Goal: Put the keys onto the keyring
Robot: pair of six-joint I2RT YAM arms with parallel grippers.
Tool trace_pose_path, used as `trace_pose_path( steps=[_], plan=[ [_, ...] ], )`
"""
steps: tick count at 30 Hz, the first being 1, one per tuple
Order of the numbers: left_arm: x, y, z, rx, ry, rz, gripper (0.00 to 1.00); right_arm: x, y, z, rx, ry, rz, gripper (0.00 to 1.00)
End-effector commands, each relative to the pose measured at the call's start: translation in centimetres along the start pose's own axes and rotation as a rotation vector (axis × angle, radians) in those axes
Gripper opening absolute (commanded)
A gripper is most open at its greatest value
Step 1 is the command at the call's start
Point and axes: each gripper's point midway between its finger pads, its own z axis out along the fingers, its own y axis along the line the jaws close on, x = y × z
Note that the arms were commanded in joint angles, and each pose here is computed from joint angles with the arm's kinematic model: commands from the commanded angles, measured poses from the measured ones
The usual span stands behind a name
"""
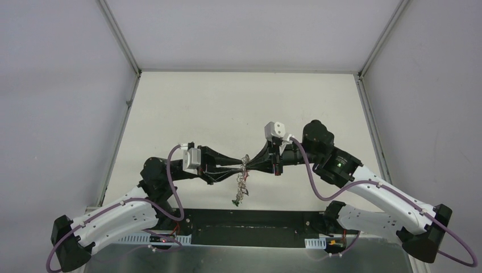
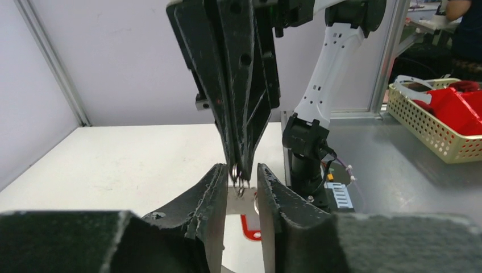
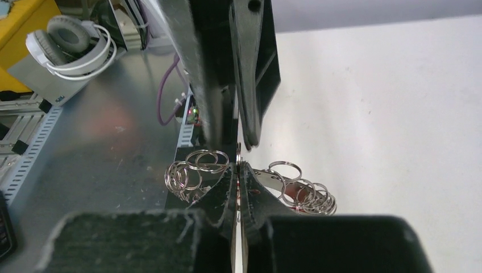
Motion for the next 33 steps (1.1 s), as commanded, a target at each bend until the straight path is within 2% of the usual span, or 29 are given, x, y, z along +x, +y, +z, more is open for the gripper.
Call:
trace_pose_path(
  steps=[1,3,5,11,14,23,33],
  plan=[
    [-2.7,-0.3,0.0,-0.011,-0.023,0.055,0.34,-0.4,-0.4,-0.6,0.030,0.061,-0.022,0.00],
    [-2.1,0.1,-0.4,-0.042,0.029,0.052,0.42,0.4,-0.6,-0.9,0.044,0.123,-0.016,0.00],
    [-1.3,0.3,-0.7,-0.057,0.099,0.044,0.46,1.2,-0.9,-1.4,0.061,0.192,-0.002,0.00],
    [2.0,1.0,-1.1,-0.071,0.312,-0.012,0.47,3.1,-1.5,-2.6,0.100,0.368,0.042,0.00],
    [3.4,1.2,-0.7,-0.056,0.363,-0.050,0.47,3.7,-1.6,-2.9,0.104,0.435,0.078,0.00],
    [5.4,1.7,0.9,-0.046,0.342,-0.121,0.46,5.8,-2.6,-4.0,0.146,0.649,0.165,0.00],
    [7.6,1.6,1.3,-0.053,0.305,-0.141,0.40,5.9,-1.6,-2.9,0.070,0.617,0.213,0.00]
  ],
)
